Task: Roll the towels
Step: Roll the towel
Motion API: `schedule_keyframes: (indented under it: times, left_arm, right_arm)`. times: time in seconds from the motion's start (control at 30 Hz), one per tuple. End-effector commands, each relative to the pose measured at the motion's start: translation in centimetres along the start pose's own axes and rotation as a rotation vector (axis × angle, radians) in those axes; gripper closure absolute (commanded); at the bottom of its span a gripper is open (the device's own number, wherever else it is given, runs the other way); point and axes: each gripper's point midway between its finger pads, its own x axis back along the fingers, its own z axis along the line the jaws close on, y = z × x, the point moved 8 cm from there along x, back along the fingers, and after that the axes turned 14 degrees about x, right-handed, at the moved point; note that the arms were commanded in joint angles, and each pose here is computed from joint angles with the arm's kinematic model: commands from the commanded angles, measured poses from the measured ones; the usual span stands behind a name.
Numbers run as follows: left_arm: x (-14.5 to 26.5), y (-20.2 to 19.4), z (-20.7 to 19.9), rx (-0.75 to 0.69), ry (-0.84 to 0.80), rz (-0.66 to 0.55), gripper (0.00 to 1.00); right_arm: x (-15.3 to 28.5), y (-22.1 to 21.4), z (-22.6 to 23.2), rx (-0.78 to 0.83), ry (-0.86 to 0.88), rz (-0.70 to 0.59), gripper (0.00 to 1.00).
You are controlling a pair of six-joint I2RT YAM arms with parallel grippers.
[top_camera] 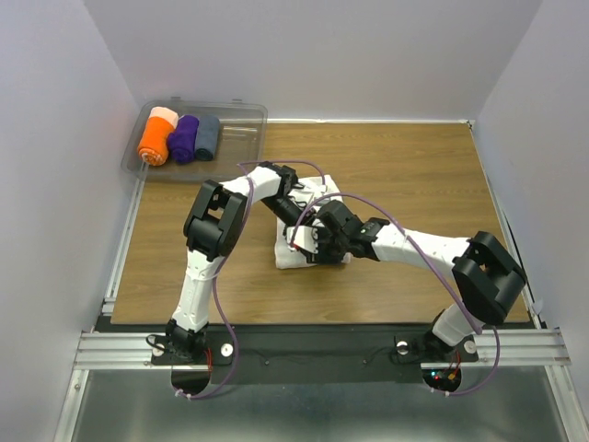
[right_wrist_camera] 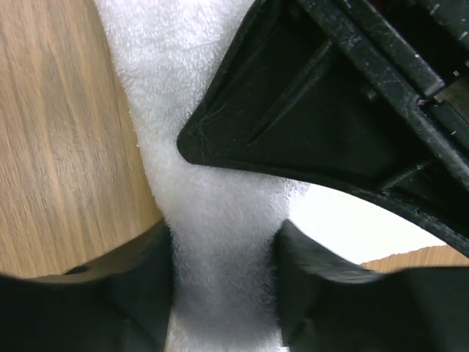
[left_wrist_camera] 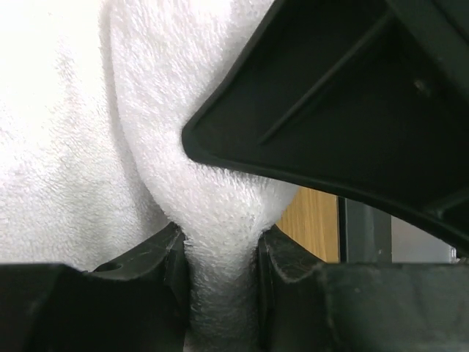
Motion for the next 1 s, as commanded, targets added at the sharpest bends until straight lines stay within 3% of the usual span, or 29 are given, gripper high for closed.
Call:
schedule_keyframes:
  times: [0.0,0.1,0.13,0.23,0.57,0.8,0.97]
  left_arm:
    - [0.7,-2.2,3.3,-0.021,0.169,0.132,0.62]
    - [2.1,-1.3,2.1,-0.055,0.199,0.095,0.55]
    - [2.8,-0.9,1.8,-0.064,0.212,0.082,0.53]
    - [4.7,0.1,0.2,-0.094,0.243,0.042,0.49]
    - [12.4,-0.4,-3.0,-0.145,0.411,-0.057,0.40]
    - [18.1,-3.2,-5.2,-0.165,0.579,-0.285,0.34]
    - [18.5,-6.3,-7.2,-0.187,0.717,-0.371,0.28]
  right_arm:
    - [-0.9,-0.1,2.3,-0.062,0.119,-0.047,0.56]
    - [-0.7,0.3,2.7,-0.091,0.174,-0.077,0.71]
    - [-0.7,0.1,3.1,-0.116,0.211,-0.070,0.81]
    - [-0.4,0.3,3.4,-0.179,0.279,-0.095,0.90]
    - [0.6,-0.5,4.1,-0.317,0.425,-0.120,0.92]
    - [1.0,0.5,3.0,-0.453,0.558,-0.177,0.92]
    - [-0.4,-0.2,2.4,-0.571,0.690,-0.192,0.91]
